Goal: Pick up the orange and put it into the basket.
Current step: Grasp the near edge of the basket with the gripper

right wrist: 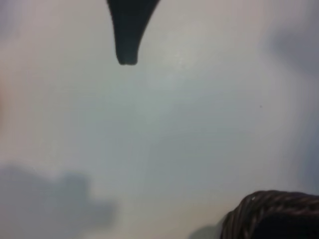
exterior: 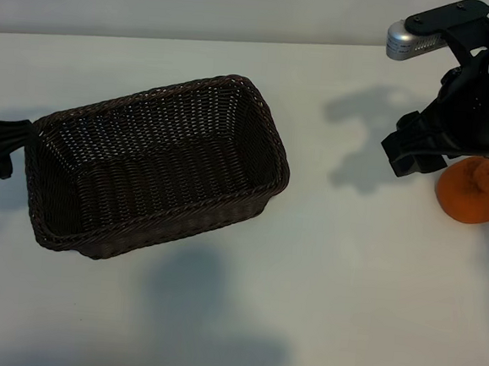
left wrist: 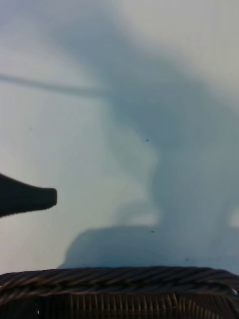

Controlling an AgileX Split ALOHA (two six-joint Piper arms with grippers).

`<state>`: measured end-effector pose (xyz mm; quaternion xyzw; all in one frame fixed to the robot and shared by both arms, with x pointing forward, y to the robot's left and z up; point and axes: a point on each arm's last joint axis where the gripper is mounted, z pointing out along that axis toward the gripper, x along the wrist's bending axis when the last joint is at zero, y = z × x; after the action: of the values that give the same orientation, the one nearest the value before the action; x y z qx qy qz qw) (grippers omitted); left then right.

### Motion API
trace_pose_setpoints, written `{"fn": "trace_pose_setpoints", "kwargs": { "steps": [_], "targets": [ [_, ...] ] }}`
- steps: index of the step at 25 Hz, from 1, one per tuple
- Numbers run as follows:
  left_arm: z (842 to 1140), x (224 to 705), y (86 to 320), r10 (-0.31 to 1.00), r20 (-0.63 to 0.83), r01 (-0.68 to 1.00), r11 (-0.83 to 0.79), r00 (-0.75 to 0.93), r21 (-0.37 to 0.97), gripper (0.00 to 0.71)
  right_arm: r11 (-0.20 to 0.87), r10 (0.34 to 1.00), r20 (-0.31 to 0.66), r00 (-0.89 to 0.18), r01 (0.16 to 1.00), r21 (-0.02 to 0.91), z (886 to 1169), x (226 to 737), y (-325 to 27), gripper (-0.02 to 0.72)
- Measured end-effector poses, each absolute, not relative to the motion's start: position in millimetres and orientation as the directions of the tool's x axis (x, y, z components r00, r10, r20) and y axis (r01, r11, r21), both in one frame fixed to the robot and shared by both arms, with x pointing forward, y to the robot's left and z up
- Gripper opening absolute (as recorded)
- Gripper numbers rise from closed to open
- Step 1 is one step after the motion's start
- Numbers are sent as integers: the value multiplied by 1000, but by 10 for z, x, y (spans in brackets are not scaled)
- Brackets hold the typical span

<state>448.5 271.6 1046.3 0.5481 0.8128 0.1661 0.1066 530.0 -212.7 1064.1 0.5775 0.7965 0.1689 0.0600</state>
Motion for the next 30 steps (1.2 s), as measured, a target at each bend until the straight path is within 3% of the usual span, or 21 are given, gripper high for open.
{"fn": "trace_pose_setpoints", "kwargs": {
  "steps": [15,30],
  "targets": [
    [9892,4945,2627,919,-63,880,392,-390,268,592,273,940,105,-325,900,338,10642,5299,-2123,595],
    [9395,5143,2578,931,-10,915,362,-366,179,592,274,940,105,-325,901,337,10641,5297,-2124,595]
  ]
}}
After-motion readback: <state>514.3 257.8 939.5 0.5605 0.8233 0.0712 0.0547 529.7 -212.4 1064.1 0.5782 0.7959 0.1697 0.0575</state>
